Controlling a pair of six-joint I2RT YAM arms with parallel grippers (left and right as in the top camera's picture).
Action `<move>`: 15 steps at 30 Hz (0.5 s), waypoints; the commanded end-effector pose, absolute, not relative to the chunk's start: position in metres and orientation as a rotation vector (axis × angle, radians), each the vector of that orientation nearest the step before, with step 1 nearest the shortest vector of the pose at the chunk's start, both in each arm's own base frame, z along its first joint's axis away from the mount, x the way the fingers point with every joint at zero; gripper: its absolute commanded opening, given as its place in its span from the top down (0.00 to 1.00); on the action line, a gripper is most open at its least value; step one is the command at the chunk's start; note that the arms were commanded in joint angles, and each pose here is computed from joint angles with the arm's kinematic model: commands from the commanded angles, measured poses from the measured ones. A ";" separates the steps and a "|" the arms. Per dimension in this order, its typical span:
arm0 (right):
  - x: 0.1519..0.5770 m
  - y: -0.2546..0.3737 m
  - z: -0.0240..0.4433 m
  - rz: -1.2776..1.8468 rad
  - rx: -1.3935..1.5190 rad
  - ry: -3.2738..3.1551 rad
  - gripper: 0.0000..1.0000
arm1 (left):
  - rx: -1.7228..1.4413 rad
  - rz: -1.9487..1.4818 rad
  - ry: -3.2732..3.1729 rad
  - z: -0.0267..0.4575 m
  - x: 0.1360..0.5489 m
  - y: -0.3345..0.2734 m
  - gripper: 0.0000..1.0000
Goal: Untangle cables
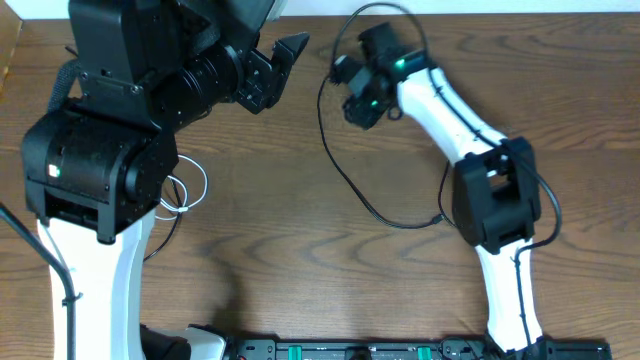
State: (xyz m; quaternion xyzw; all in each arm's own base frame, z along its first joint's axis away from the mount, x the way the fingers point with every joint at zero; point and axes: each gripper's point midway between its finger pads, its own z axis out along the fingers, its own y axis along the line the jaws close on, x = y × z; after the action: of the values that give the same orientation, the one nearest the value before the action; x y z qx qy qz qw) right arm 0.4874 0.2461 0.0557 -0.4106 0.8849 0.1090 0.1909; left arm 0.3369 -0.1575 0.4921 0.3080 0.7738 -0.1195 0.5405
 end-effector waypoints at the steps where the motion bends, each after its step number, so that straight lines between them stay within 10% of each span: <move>1: 0.493 0.243 0.087 0.299 -1.160 2.433 0.44 | 0.718 -0.281 1.844 0.493 0.339 -0.156 0.36; 12: 0.489 0.230 0.141 0.220 -1.489 2.168 0.60 | 0.719 -0.281 1.852 0.490 0.342 -0.157 0.36; 15: 0.469 0.213 0.145 0.220 -1.706 2.083 0.32 | 0.719 -0.282 1.852 0.490 0.342 -0.157 0.36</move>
State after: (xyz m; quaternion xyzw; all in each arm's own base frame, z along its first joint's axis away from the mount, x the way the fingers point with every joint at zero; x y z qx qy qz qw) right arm 0.4746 0.2223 0.1059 -0.5255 0.8250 0.0898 0.1877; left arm 0.3396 -0.1584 0.4893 0.3082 0.7760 -0.1197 0.5372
